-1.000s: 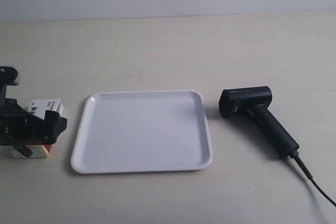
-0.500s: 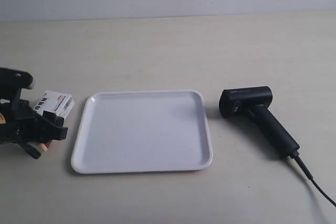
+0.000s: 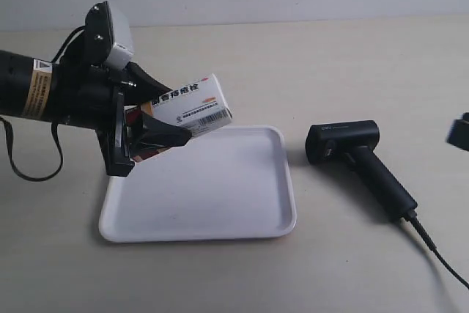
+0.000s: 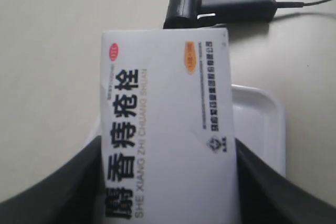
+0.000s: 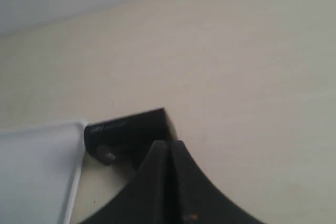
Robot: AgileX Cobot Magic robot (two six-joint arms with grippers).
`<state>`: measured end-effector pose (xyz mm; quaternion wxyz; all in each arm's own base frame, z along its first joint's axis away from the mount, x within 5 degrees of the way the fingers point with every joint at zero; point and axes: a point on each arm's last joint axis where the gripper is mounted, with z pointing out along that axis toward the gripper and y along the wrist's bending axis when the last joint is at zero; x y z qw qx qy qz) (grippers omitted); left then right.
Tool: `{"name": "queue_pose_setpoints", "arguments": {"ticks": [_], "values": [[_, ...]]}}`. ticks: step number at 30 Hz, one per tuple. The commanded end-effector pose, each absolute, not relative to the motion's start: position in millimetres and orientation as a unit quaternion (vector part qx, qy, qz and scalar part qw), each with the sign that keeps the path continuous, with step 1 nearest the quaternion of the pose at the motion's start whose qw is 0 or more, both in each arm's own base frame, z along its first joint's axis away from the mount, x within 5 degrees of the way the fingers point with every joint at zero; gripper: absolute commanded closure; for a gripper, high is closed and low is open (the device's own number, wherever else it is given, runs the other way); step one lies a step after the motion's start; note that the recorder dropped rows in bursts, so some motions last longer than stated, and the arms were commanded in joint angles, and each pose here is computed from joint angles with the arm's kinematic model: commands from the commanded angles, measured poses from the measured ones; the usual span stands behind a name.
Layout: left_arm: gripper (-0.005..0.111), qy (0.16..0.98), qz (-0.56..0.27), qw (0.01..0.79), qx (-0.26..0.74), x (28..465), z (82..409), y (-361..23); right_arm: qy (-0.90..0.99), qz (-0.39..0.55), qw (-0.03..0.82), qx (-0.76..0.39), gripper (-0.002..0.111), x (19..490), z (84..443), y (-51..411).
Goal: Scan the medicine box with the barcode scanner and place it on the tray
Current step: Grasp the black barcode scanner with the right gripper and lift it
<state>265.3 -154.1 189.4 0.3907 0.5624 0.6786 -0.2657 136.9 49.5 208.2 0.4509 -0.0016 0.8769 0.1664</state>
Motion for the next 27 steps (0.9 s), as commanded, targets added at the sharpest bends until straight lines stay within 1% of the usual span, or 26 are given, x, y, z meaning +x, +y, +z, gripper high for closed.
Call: {"name": "queue_pose_setpoints", "arguments": {"ticks": [1, 3, 5, 6, 7, 9, 11, 18, 21, 23, 25, 27], "values": [[0.107, 0.684, -0.266, 0.364, 0.574, 269.2, 184.4, -155.1, 0.92, 0.147, 0.355, -0.075, 0.092, 168.8, 189.4, 83.0], [0.107, 0.668, -0.262, 0.364, 0.594, 268.3, 179.8, -156.9, 0.923, 0.134, 0.349, -0.09, 0.076, 184.7, 180.0, 91.0], [0.107, 0.667, -0.263, 0.359, 0.598, 269.0, 175.0, -157.3, 0.921, 0.127, 0.357, -0.093, 0.057, 200.4, 169.6, 97.1], [0.107, 0.667, -0.263, 0.357, 0.598, 269.3, 173.1, -157.4, 0.922, 0.126, 0.356, -0.091, 0.049, 205.3, 165.0, 99.2], [0.107, 0.667, -0.261, 0.356, 0.6, 269.9, 171.0, -157.3, 0.929, 0.119, 0.338, -0.092, 0.039, 210.2, 156.5, 101.7], [0.107, 0.664, -0.257, 0.356, 0.605, 270.4, 169.5, -157.2, 0.941, 0.111, 0.306, -0.094, 0.028, 214.1, 146.4, 104.1], [0.107, 0.665, -0.253, 0.358, 0.604, 271.8, 170.1, -157.2, 0.947, 0.1, 0.286, -0.107, 0.023, 218.6, 137.2, 106.6], [0.107, 0.666, -0.254, 0.358, 0.603, 272.1, 170.7, -157.4, 0.943, 0.078, 0.283, -0.158, 0.023, 240.4, 116.0, 116.3], [0.107, 0.667, -0.255, 0.358, 0.602, 272.1, 170.7, -157.4, 0.942, 0.067, 0.274, -0.184, 0.027, 251.8, 105.9, 121.9], [0.107, 0.667, -0.255, 0.357, 0.602, 271.7, 170.3, -157.3, 0.938, 0.062, 0.275, -0.2, 0.035, 257.7, 103.1, 124.8], [0.107, 0.667, -0.255, 0.355, 0.603, 270.3, 168.8, -156.8, 0.936, 0.061, 0.279, -0.206, 0.048, 262.1, 103.7, 126.9], [0.107, 0.66, -0.25, 0.355, 0.613, 268.6, 166.6, -155.9, 0.935, 0.061, 0.279, -0.209, 0.064, 262.6, 105.0, 127.2]]}}
